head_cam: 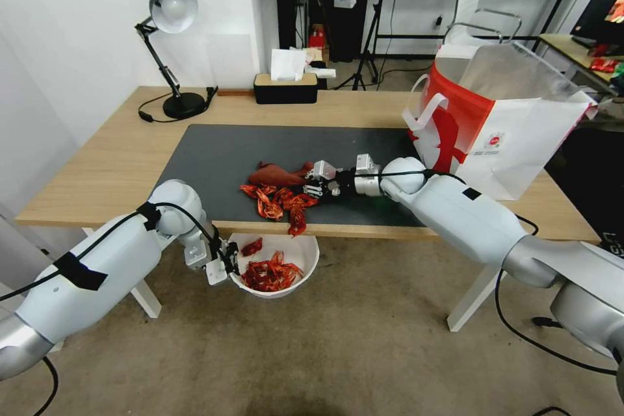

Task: Sweep shrimp from table into container with towel, then put container into takeout bag.

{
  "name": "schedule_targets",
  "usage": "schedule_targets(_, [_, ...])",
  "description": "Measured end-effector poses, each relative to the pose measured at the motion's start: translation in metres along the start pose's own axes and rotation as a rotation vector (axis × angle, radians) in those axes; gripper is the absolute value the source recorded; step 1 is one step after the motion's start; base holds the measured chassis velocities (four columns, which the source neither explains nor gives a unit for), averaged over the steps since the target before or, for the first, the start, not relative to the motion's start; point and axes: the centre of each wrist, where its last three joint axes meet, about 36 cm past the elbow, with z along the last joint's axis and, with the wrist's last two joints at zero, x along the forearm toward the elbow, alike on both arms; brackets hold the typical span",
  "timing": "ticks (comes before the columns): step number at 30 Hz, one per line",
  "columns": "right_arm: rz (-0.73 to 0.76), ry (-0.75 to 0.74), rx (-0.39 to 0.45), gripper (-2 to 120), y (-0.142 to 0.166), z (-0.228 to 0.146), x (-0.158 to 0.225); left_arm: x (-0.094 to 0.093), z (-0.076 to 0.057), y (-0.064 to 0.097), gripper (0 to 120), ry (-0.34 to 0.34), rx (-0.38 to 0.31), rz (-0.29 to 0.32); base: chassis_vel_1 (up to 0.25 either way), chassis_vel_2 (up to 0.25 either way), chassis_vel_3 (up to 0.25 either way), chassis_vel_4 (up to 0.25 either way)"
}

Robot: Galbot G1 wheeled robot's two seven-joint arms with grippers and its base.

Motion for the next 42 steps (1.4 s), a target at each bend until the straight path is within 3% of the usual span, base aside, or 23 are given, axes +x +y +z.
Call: schedule_targets(42, [-0.074,-0.043,0.011,9,0.039,-0.006,0.006,0.002,0.002,-0.006,0,0.001,0.007,0.007,0.000,0.000,0.000,0.000])
